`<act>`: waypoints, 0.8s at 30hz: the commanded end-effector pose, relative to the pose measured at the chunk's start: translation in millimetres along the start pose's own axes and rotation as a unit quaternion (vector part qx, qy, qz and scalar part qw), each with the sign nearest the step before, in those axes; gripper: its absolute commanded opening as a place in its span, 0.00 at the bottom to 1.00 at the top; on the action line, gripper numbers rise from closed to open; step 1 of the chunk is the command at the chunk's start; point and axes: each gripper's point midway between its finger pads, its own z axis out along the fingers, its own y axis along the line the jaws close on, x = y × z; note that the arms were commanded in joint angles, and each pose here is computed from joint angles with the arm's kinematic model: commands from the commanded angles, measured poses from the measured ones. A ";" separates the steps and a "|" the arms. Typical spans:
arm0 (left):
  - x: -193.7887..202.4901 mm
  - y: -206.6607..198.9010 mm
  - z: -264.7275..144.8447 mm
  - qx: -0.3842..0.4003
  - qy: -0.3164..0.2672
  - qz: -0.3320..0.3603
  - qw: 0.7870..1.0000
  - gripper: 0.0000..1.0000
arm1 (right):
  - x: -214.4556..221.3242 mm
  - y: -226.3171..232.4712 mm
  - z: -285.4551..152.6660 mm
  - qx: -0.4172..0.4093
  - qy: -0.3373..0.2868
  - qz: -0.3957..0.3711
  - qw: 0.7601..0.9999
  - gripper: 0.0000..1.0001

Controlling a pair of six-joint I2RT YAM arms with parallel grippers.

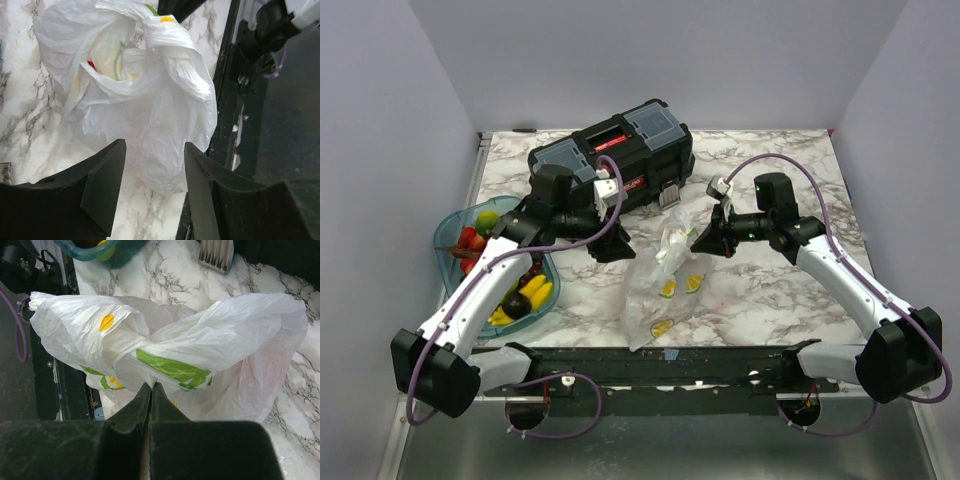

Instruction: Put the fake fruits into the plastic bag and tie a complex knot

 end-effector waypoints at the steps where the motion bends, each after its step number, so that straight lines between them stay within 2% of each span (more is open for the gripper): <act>1: 22.4 2.2 6.3 -0.056 0.071 0.090 0.992 0.52 | -3.2 7.7 -0.2 -0.014 -0.010 0.001 1.000 0.01; 7: 11.6 4.0 22.6 -0.103 0.075 0.135 0.983 0.55 | -2.2 9.2 -0.4 -0.016 -0.009 0.008 1.000 0.01; 17: 5.4 -19.6 47.5 -0.097 0.087 0.183 0.975 0.62 | -1.3 11.9 4.1 -0.012 -0.011 0.018 1.000 0.01; 24: -3.5 -30.1 55.5 -0.095 0.091 0.191 0.973 0.67 | -2.1 11.0 5.4 0.002 -0.010 0.018 1.000 0.01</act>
